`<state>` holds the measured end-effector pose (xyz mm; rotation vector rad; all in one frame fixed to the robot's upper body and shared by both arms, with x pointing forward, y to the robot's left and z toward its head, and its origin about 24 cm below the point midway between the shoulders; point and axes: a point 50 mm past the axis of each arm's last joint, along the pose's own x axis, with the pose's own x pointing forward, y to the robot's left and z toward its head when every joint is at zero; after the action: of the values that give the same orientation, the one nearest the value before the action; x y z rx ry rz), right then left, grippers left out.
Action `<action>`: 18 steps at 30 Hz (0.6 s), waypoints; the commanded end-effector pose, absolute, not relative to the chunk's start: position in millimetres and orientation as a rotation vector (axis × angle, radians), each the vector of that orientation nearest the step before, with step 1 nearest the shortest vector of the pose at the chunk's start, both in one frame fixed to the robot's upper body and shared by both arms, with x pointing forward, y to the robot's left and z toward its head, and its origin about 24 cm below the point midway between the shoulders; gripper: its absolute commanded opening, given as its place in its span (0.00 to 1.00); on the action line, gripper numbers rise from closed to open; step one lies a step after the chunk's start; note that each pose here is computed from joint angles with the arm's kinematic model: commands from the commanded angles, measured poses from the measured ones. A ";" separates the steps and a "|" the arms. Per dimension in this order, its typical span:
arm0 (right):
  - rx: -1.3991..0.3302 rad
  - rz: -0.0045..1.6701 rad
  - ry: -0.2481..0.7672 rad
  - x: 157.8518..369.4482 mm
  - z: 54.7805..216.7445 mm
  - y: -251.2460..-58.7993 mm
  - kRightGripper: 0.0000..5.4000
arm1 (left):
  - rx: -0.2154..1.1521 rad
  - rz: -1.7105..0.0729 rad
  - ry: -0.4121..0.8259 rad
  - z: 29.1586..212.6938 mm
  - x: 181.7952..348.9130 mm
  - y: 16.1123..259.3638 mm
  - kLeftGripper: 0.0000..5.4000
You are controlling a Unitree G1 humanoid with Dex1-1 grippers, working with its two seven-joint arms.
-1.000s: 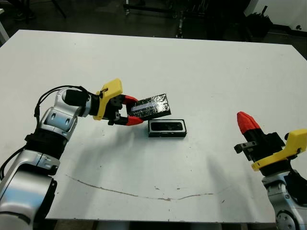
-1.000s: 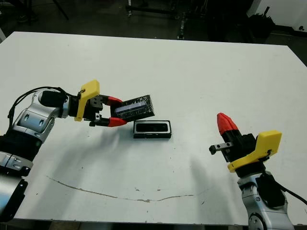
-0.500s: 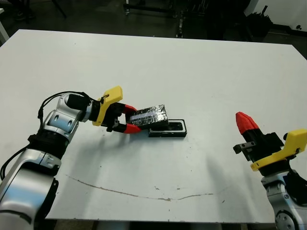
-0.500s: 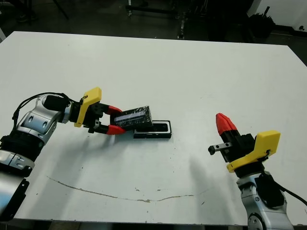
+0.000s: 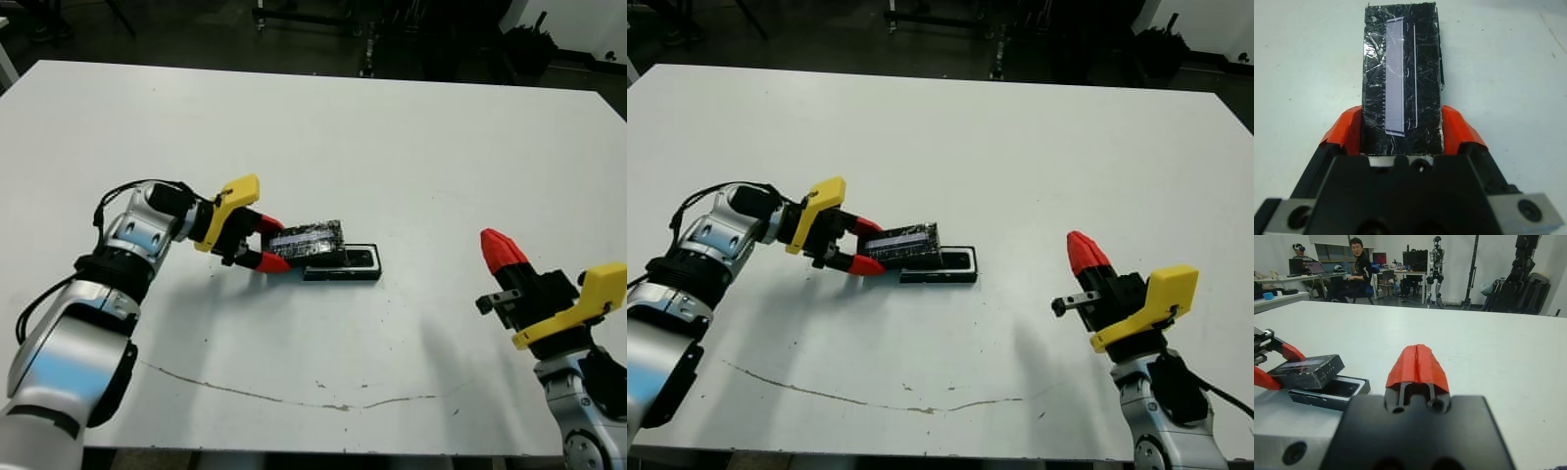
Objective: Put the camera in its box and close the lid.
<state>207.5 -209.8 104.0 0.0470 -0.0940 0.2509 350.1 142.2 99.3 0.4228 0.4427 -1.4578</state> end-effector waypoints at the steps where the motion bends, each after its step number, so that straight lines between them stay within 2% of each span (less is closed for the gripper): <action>1: 0.051 0.253 -0.079 207.4 101.1 -212.2 0.00 | 0.439 -1.471 0.460 97.9 350.3 139.0 0.59; 8: 0.042 0.249 -0.079 206.8 100.0 -213.5 0.00 | 0.410 -1.500 0.483 91.1 347.1 136.5 0.59; 18: 0.054 0.256 -0.074 206.7 98.6 -212.8 0.00 | 0.447 -1.529 0.486 86.3 341.4 136.8 0.59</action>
<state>207.6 -210.6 100.7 0.0551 -0.0834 0.2567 347.8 137.0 97.7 0.4340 0.4416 -1.4978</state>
